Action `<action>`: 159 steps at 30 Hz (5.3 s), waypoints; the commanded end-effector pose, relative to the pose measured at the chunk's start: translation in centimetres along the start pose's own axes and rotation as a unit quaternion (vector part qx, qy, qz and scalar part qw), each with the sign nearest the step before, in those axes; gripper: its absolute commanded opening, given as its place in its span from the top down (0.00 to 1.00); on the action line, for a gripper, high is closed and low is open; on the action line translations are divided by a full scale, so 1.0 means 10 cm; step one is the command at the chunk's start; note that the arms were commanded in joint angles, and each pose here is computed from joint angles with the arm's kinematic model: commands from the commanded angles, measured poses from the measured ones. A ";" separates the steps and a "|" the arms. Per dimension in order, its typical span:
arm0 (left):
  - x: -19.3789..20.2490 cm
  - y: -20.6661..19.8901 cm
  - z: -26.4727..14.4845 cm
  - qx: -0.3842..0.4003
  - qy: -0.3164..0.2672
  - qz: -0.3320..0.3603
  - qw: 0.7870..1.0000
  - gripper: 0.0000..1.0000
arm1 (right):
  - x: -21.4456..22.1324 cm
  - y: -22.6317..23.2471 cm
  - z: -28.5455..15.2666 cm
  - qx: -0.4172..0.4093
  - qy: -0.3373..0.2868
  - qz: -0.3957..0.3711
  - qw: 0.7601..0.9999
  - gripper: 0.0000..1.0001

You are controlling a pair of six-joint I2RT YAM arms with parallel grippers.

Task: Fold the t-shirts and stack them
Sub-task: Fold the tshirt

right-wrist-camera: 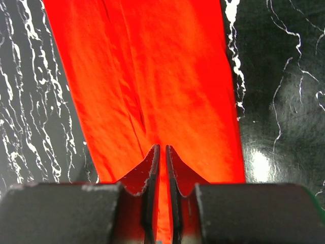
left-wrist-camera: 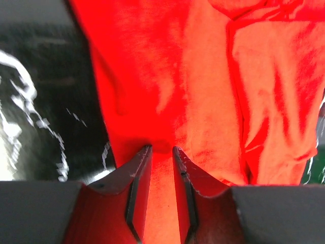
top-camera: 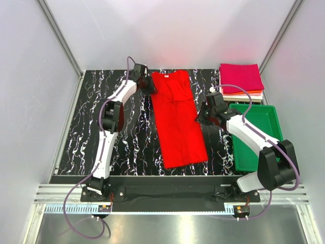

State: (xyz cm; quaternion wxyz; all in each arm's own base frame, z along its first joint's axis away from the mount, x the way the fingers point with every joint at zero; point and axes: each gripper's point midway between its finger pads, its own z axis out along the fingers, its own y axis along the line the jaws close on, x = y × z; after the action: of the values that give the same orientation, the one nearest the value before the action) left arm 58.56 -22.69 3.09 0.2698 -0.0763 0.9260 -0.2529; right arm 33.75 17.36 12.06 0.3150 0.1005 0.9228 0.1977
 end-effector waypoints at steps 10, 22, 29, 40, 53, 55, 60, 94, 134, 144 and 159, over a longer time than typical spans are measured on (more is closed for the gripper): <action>-0.39 -0.56 -0.95 0.092 -0.044 0.067 0.993 0.58 | 0.31 -0.20 -0.11 0.009 0.023 0.004 1.000 0.85; 1.21 -0.72 -1.87 0.053 0.021 0.072 0.996 0.57 | 1.31 -0.68 -0.15 0.061 0.135 0.082 0.986 0.94; 2.44 -0.66 -2.11 0.018 0.072 0.116 0.990 0.51 | 1.51 -0.89 -0.20 0.119 0.144 0.068 0.980 0.99; 3.38 -0.47 -2.22 0.022 0.122 0.113 0.986 0.46 | 1.39 -0.73 -0.32 0.106 0.136 0.075 0.982 0.92; 3.83 -0.46 -2.01 0.028 0.179 0.122 0.976 0.54 | 1.16 -0.54 -0.64 0.083 0.117 0.067 0.987 0.85; 3.87 -0.41 -1.98 0.019 0.185 0.121 0.975 0.59 | 1.19 -0.58 -0.64 0.086 0.121 0.066 0.987 0.83; 3.81 -0.15 -2.10 -0.039 0.167 0.122 0.978 1.00 | 1.31 -0.55 -0.66 0.075 0.148 0.062 0.984 0.80; 3.76 -0.01 -2.43 -0.022 0.143 0.069 0.987 0.52 | 2.14 -0.50 -0.40 0.063 0.212 0.053 0.974 0.72; 2.86 -0.40 -2.32 0.001 0.090 0.068 0.994 1.00 | 0.93 0.10 -0.41 0.042 0.058 -0.092 0.993 1.00; 1.90 -0.48 -1.85 -0.031 0.055 0.058 0.996 1.00 | 0.28 0.38 0.20 0.071 0.047 -0.164 0.983 1.00; 0.73 -0.42 -1.27 -0.053 0.002 0.045 0.998 1.00 | -0.68 0.38 0.83 0.084 0.022 -0.161 0.983 1.00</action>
State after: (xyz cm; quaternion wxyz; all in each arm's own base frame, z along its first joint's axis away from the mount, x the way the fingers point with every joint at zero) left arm 43.56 -23.37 9.52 0.2519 -0.0533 0.9474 -0.1899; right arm 42.80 21.22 10.06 0.2971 -0.0148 0.9523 0.0675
